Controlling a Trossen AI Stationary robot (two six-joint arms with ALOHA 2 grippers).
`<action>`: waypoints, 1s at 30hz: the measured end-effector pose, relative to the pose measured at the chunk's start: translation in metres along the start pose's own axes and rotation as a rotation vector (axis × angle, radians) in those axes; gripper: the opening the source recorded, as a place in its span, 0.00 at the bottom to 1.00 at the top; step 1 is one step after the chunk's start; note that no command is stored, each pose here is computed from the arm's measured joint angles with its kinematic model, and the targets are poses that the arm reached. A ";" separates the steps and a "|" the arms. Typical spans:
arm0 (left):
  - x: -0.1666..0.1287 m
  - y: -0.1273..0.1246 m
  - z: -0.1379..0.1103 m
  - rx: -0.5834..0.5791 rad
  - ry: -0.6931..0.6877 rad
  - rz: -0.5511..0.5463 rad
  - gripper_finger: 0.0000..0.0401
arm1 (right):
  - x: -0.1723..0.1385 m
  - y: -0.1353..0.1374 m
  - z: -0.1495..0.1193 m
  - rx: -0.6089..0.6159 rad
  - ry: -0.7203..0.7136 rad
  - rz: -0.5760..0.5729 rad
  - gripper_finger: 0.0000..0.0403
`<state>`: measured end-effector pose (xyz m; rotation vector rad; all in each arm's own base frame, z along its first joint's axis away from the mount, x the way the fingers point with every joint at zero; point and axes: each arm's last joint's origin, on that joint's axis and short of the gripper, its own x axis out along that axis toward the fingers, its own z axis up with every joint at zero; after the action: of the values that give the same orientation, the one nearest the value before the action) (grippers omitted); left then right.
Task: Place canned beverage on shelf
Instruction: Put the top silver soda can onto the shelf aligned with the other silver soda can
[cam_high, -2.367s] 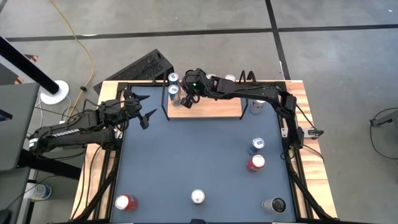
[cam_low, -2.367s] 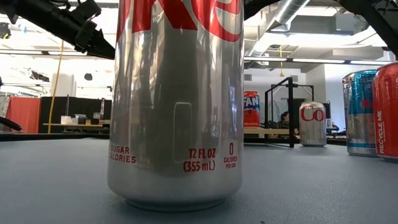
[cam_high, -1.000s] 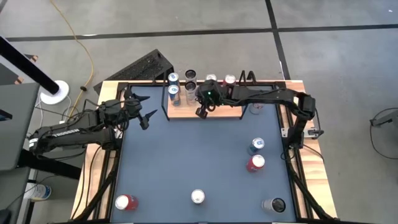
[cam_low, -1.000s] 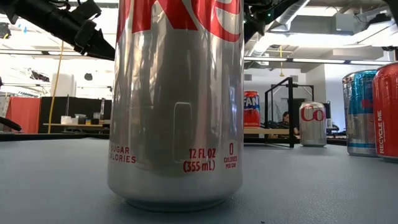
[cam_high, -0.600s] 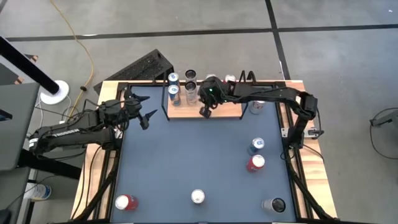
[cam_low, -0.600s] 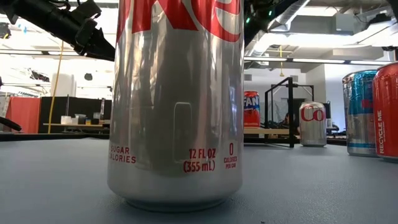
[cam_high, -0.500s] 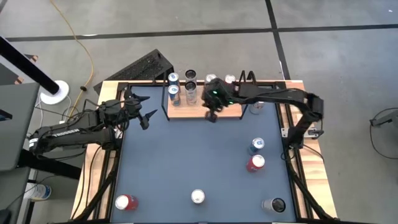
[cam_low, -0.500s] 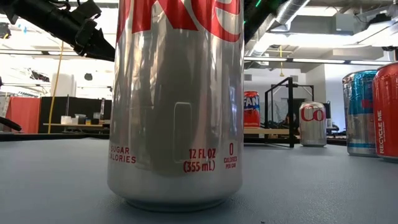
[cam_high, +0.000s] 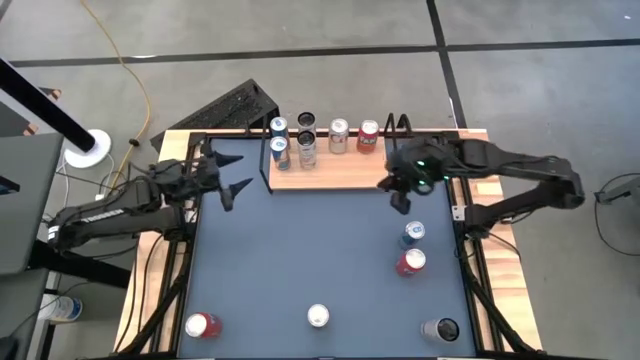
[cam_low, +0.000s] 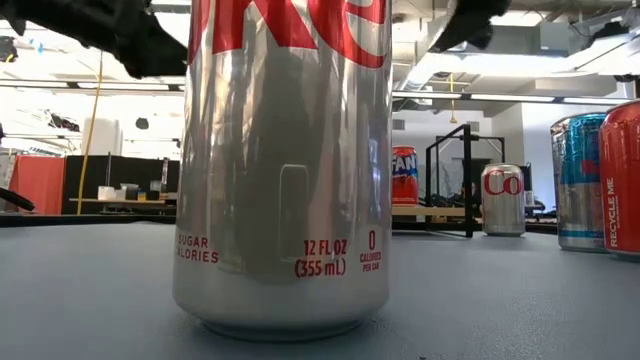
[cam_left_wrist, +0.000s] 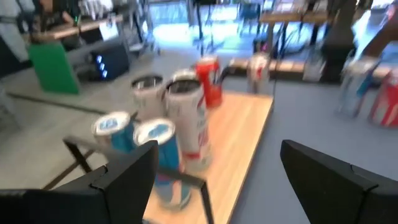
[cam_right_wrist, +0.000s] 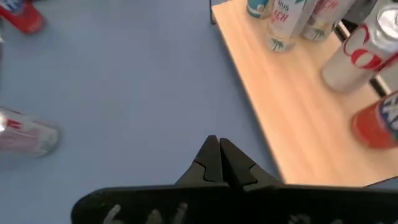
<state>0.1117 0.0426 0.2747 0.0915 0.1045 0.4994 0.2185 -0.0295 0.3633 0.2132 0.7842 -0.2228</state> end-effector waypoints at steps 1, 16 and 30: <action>-0.005 0.001 0.002 -0.011 -0.023 -0.003 0.82 | -0.004 0.002 -0.007 0.010 -0.008 0.008 0.00; -0.044 0.004 -0.034 -0.123 -0.331 -0.017 0.82 | -0.005 -0.014 -0.059 0.157 -0.027 -0.175 0.00; -0.017 -0.005 -0.087 -0.163 -0.227 0.034 0.82 | -0.008 -0.066 -0.075 0.328 0.097 -0.399 0.00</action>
<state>0.0886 0.0357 0.1896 -0.0100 -0.1604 0.5262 0.1439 -0.0711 0.3104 0.3780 0.8801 -0.7255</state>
